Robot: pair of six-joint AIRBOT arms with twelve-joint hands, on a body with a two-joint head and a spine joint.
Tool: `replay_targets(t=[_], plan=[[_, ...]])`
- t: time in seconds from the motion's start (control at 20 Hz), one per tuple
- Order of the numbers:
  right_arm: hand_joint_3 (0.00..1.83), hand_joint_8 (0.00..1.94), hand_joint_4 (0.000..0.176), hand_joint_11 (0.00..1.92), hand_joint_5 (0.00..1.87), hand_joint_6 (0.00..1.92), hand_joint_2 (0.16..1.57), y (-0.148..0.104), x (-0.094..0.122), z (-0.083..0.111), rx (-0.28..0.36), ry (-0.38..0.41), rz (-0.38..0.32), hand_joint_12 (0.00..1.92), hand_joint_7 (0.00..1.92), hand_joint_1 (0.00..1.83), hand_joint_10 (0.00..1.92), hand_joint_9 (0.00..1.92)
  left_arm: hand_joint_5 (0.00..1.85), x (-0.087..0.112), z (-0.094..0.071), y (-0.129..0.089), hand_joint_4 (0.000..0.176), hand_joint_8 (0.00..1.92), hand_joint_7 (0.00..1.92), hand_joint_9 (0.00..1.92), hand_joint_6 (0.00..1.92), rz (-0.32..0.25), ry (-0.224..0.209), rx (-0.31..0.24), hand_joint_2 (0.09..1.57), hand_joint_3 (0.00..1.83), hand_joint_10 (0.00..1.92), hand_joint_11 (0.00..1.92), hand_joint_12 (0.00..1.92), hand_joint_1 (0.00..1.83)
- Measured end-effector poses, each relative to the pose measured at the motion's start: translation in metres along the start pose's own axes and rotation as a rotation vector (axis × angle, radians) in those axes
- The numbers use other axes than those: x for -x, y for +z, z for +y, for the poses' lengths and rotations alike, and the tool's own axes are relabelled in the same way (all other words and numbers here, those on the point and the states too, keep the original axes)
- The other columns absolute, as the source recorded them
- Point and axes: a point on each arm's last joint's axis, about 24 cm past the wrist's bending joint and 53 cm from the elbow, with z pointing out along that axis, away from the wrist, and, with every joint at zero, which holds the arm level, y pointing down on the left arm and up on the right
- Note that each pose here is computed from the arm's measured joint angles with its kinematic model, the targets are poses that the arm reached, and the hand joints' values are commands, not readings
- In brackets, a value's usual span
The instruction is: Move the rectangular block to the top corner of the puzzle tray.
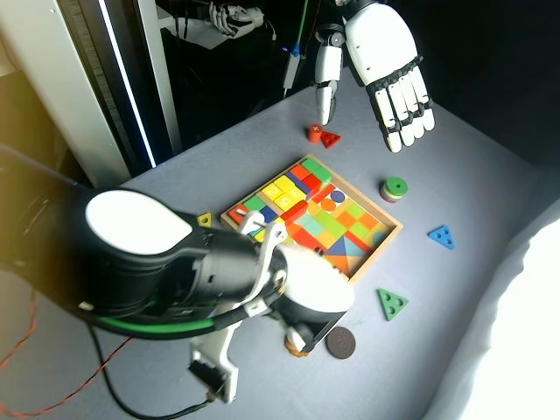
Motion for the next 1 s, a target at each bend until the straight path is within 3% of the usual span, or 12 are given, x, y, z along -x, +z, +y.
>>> replay_targets(t=[0.15,0.35,0.5,0.7,0.9,1.0], plan=[[0.0,1.94,0.0,1.89,0.23,0.0,1.27,-0.002,0.017,-0.002,-0.003,-0.007,-0.022,1.92,1.54,1.09,1.92,1.74,0.07,0.0,0.0,0.0,0.0,0.0,0.05,0.03,0.0,0.0,0.0,-0.001,1.17,0.0,0.0,0.0,0.0,0.0],[0.0,1.94,0.0,1.88,0.18,0.0,1.29,-0.022,0.043,0.011,0.02,0.094,-0.075,1.92,1.55,1.06,1.92,1.75,0.06,0.0,0.0,0.0,0.0,0.0,0.05,0.04,0.0,0.0,0.0,0.002,1.17,0.0,0.0,0.0,0.0,0.0],[0.0,1.94,0.0,1.9,0.27,0.04,1.26,-0.031,0.039,0.019,0.026,0.175,-0.057,1.92,1.55,1.08,1.92,1.75,0.09,0.0,0.0,0.0,0.0,0.01,0.08,0.06,0.01,0.0,0.0,0.0,1.17,0.0,0.01,0.03,0.01,0.0],[0.0,1.94,0.0,1.88,0.26,0.03,1.29,-0.042,0.04,0.017,-0.016,0.212,-0.056,1.92,1.53,1.08,1.92,1.73,0.08,0.0,0.0,0.0,0.0,0.01,0.08,0.06,0.01,0.0,0.0,0.0,1.17,0.0,0.01,0.02,0.01,0.0],[0.0,1.94,0.0,1.9,0.22,0.0,1.29,-0.058,0.032,-0.002,-0.111,0.357,-0.051,1.92,1.55,1.1,1.92,1.76,0.08,0.002,-0.001,0.0,0.0,0.0,0.07,0.05,0.0,-0.01,0.007,-0.002,1.18,0.0,0.0,0.0,0.0,0.0],[0.0,1.94,0.0,1.89,0.2,0.01,1.28,-0.067,0.028,-0.011,-0.16,0.324,-0.05,1.92,1.54,1.09,1.92,1.75,0.09,0.002,0.0,0.0,0.0,0.01,0.08,0.06,0.01,-0.009,0.006,-0.001,1.17,0.0,0.01,0.02,0.01,0.0]])
